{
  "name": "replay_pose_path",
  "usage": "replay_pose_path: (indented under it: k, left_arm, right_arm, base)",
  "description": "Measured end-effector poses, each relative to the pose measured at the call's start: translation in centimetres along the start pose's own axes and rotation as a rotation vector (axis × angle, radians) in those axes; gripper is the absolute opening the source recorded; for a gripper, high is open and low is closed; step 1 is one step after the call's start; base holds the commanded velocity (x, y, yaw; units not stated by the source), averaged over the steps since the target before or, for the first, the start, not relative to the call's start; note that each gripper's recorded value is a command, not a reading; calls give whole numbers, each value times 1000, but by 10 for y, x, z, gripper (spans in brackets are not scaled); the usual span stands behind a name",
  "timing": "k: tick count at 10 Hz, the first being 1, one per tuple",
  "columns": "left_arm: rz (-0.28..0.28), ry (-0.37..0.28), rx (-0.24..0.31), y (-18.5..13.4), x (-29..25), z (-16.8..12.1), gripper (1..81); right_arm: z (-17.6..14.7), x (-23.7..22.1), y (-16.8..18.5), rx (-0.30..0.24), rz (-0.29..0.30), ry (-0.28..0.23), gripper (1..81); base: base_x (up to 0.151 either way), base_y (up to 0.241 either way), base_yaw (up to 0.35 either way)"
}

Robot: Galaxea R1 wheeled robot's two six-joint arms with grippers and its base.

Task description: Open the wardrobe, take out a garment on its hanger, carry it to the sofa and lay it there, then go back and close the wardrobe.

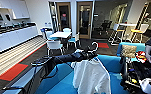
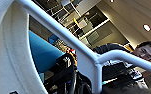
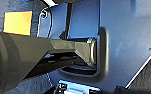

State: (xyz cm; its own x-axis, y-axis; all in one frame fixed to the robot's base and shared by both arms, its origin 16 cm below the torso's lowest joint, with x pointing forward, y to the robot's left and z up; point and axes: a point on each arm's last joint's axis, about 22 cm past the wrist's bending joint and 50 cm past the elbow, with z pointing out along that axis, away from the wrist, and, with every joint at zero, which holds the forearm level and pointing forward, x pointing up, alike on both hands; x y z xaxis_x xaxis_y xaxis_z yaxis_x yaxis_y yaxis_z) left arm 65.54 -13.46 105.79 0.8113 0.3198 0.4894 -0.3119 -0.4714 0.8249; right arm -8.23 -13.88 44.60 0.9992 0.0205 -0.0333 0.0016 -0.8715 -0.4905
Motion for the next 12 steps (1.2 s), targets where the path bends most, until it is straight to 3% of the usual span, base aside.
replay_pose_path:
  k: [2, 5, 7, 9, 12]
  left_arm:
    - [-34, -8, 41, -28, -7, 20, 10]
    - [-116, -29, 146, -116, -32, 32, 10]
    - [-112, -2, 173, -128, -23, 30, 10]
    - [-107, 32, 216, -153, -16, 11, 10]
    - [-120, 71, 335, -223, -16, -30, 10]
  right_arm:
    - [-1, -16, 0, 0, 19, -32, 811]
    - [-3, -28, -2, 1, 42, -69, 811]
    - [-2, -26, -2, 4, 35, -71, 811]
    - [-1, -21, -2, 11, -2, -93, 811]
    - [1, -15, -3, 18, -35, -111, 811]
  base:
    - [0, 0, 0]
    - [0, 0, 0]
    - [0, 0, 0]
    - [0, 0, 0]
    - [0, 0, 0]
